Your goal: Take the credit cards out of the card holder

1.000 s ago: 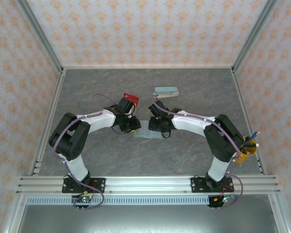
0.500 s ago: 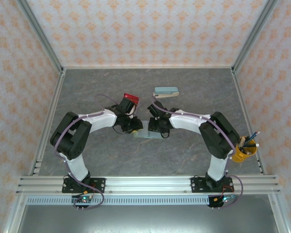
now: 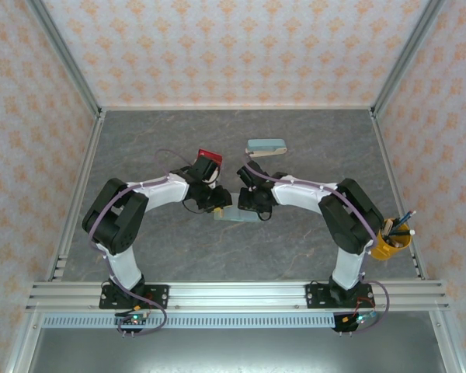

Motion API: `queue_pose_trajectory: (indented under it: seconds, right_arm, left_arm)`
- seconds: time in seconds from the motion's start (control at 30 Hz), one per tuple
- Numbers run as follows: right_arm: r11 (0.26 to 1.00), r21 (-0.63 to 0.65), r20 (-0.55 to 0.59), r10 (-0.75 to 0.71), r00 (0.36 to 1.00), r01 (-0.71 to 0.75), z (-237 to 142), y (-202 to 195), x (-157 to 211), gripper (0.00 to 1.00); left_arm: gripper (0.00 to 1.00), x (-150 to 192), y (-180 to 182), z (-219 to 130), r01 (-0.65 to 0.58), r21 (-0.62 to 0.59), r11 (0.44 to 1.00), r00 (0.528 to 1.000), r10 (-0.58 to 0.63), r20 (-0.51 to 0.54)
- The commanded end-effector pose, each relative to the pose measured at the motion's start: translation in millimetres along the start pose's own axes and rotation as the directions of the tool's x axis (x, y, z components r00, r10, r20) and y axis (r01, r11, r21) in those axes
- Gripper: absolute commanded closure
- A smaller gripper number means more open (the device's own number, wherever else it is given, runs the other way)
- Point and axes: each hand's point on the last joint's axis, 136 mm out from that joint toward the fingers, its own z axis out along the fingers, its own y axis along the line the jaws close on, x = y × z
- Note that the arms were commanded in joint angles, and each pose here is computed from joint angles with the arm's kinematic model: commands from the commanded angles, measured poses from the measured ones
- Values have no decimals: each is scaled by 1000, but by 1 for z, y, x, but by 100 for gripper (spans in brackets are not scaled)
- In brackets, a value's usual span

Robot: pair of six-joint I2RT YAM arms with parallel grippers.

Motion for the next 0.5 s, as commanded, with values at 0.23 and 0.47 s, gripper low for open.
queue_pose_trajectory:
  seconds: [0.23, 0.47]
  right_arm:
    - [999, 34, -47, 36, 998, -34, 11, -14, 12, 67]
    - [999, 30, -55, 37, 998, -35, 12, -14, 14, 68]
  left_arm:
    - [58, 5, 10, 7, -36, -96, 995, 999, 32, -37]
    - [59, 9, -1, 12, -44, -39, 998, 997, 42, -67]
